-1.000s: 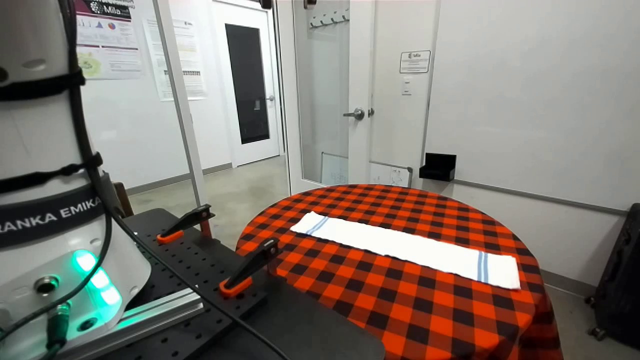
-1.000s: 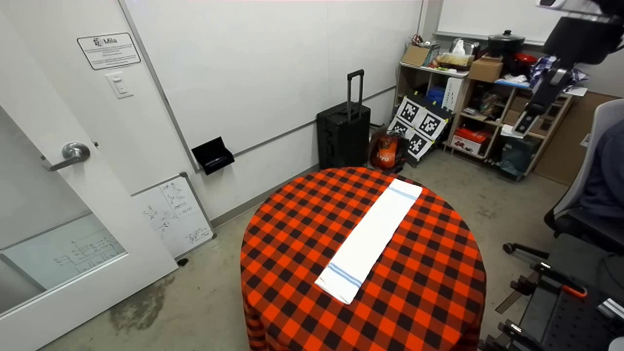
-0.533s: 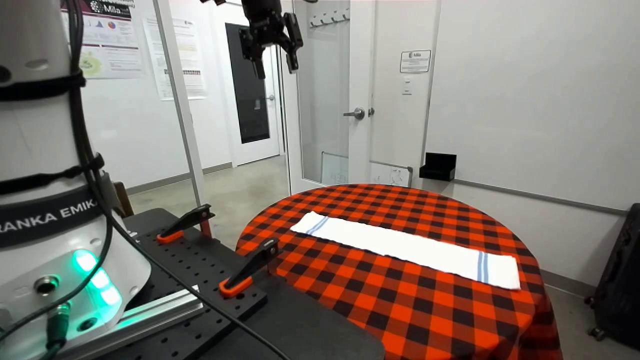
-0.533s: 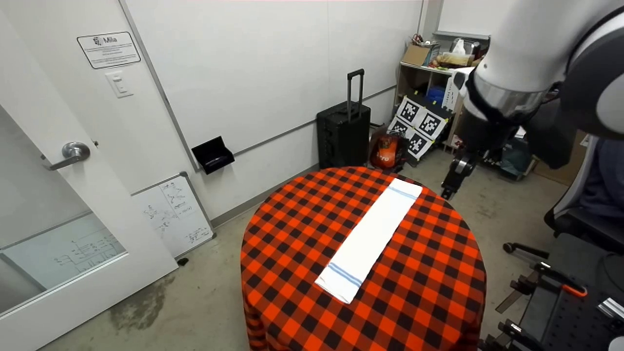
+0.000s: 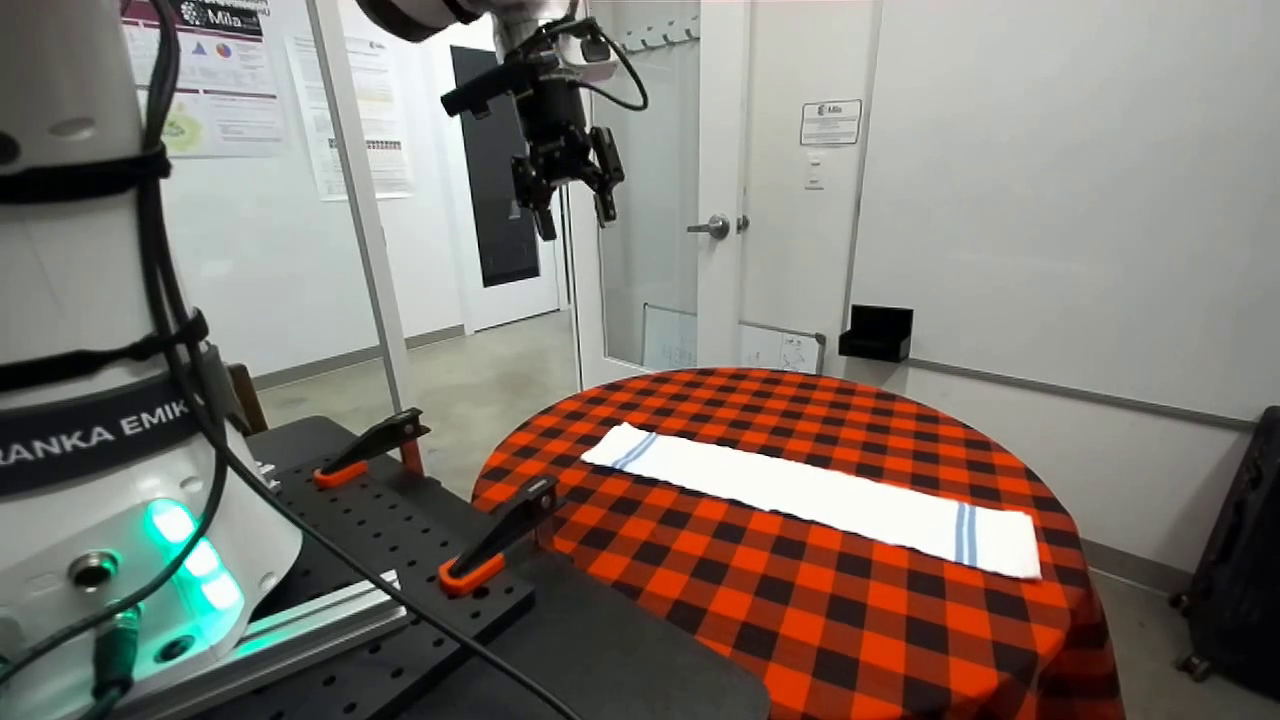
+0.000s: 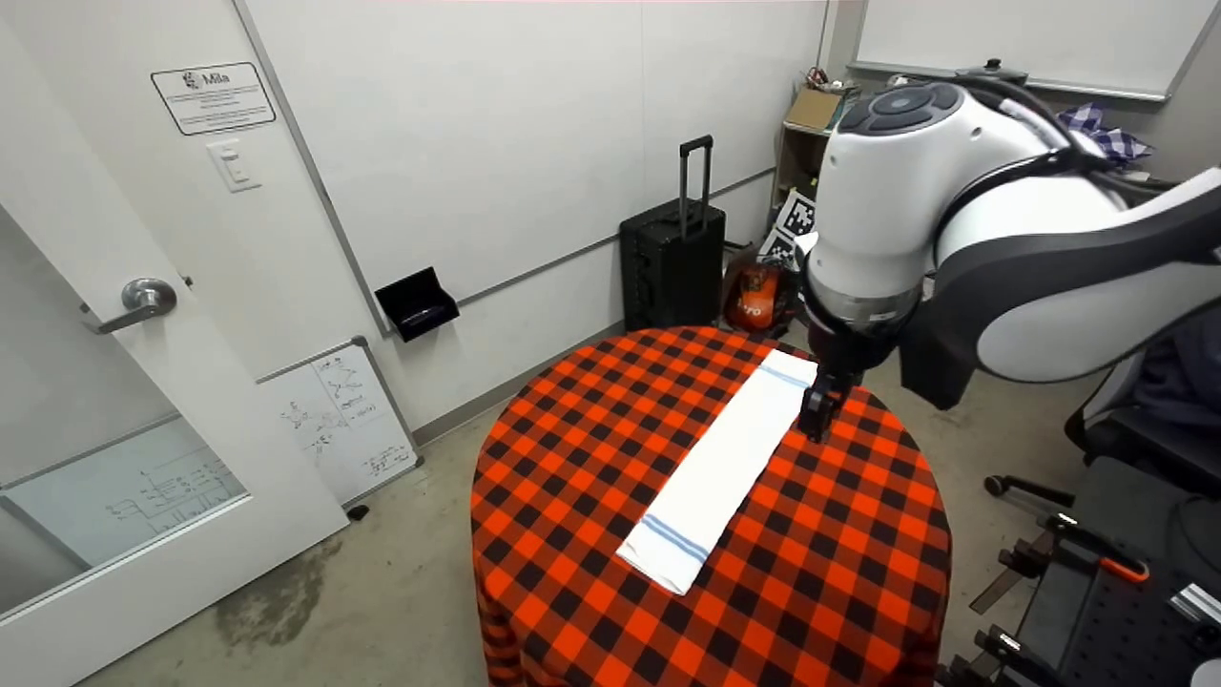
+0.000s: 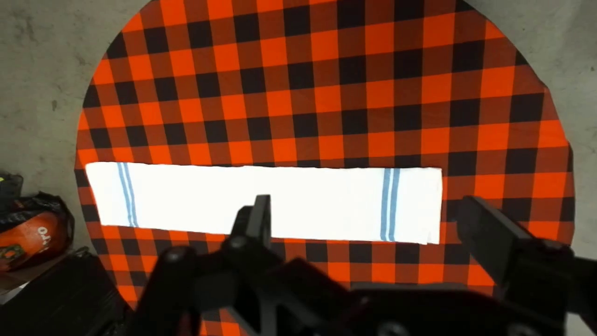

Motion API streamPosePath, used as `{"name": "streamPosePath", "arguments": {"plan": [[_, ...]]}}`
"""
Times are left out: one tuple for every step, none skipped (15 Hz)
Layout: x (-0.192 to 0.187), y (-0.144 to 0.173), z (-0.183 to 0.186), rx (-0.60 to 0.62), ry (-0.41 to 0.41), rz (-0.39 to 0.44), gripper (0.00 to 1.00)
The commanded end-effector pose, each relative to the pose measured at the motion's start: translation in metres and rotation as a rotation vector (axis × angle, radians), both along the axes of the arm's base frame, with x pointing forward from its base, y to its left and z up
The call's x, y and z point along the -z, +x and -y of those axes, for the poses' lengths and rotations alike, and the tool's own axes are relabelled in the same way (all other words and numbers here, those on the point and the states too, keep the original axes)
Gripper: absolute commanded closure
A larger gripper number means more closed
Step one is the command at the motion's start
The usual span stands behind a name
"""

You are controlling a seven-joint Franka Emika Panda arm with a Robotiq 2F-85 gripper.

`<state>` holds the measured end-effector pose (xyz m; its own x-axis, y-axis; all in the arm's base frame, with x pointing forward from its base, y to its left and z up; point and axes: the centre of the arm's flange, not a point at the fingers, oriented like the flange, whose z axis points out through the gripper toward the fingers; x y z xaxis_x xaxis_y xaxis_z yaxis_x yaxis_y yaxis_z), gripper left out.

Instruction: Fold the cloth

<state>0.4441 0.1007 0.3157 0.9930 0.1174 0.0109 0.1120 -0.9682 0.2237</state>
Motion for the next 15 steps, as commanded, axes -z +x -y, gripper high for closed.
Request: {"name": "streamPosePath", "arguments": {"plan": [[0.037,0.057,-0.018,0.023,-0.047,-0.010,0.00],[0.050,0.068,-0.024,0.031,-0.064,-0.009,0.00],[0.060,0.077,-0.028,0.039,-0.077,-0.005,0.00],[0.076,0.087,-0.033,0.060,-0.088,-0.008,0.00],[0.085,0.094,-0.036,0.071,-0.092,-0.011,0.00],[0.100,0.101,-0.041,0.084,-0.096,-0.020,0.00],[0.113,0.107,-0.045,0.090,-0.091,-0.028,0.00],[0.127,0.111,-0.050,0.065,-0.072,-0.032,0.00],[0.139,0.115,-0.054,0.043,-0.068,-0.046,0.00],[0.152,0.120,-0.058,0.026,-0.053,-0.060,0.00],[0.164,0.124,-0.062,0.015,-0.049,-0.067,0.00],[0.177,0.129,-0.067,0.000,-0.042,-0.072,0.00],[0.188,0.135,-0.071,-0.008,-0.039,-0.078,0.00],[0.200,0.142,-0.076,-0.018,-0.035,-0.082,0.00],[0.212,0.148,-0.079,-0.026,-0.033,-0.084,0.00]]}}
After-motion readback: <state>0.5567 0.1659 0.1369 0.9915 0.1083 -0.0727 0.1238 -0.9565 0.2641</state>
